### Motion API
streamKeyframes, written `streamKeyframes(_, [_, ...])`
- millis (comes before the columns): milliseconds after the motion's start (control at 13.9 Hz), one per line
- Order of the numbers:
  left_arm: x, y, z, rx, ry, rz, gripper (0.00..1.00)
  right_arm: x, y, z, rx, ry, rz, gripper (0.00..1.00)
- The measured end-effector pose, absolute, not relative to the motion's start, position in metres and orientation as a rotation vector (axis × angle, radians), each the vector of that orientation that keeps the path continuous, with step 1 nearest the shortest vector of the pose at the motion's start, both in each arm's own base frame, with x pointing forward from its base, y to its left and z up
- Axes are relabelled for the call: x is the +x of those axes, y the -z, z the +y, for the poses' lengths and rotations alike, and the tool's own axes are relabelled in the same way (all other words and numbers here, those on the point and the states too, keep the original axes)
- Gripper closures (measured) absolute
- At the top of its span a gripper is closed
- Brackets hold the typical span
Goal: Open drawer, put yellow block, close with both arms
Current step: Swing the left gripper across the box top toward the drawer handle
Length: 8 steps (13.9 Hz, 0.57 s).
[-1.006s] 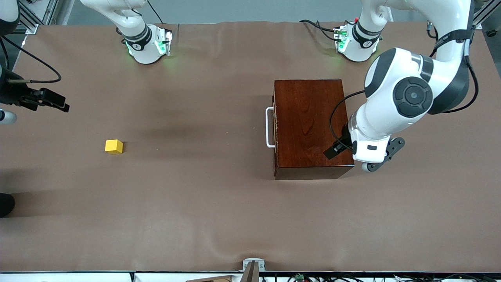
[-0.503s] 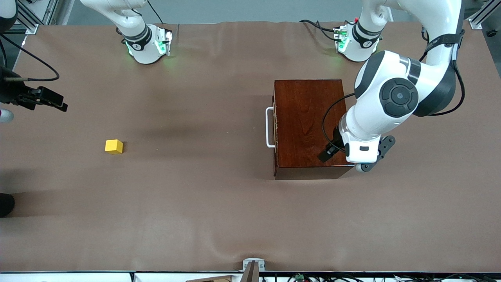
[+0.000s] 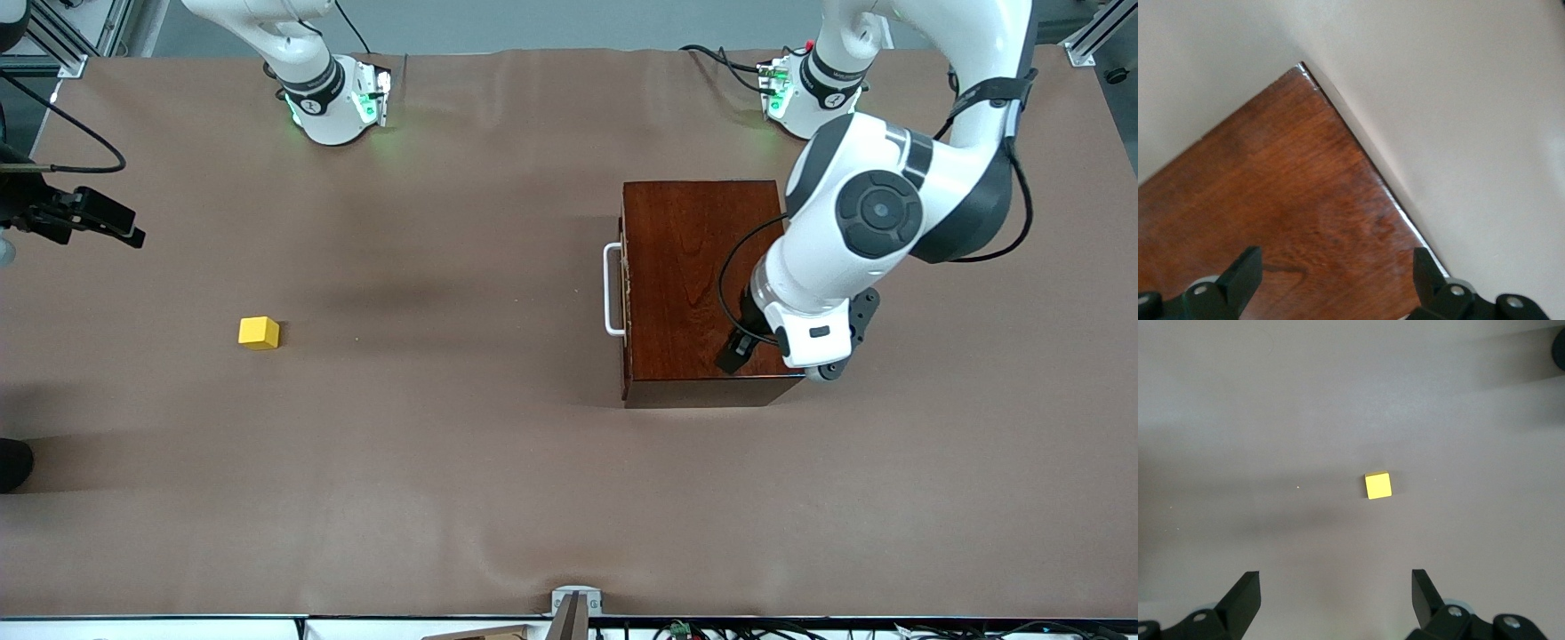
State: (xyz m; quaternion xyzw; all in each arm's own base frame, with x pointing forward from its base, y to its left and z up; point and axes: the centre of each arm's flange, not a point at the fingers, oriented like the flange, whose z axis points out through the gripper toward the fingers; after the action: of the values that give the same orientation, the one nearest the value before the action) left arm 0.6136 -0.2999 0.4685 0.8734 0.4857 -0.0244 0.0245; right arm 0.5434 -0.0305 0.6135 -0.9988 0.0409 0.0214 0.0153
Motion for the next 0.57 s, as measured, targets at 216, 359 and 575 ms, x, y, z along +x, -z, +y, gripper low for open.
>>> streamKeyframes(216, [0.614,-0.459,-0.313,2.629,0.049,1.620,0.00,0.543,-0.614,-0.031,-3.108,-0.066,0.127,0.00])
streamKeyframes(359, [0.615,-0.449,-0.318,2.614,0.029,1.665,0.00,0.543,-0.613,-0.031,-3.108,-0.070,0.128,0.00])
streamKeyframes(575, [0.615,-0.438,-0.326,2.613,0.027,1.676,0.00,0.543,-0.612,-0.030,-3.108,-0.073,0.127,0.00])
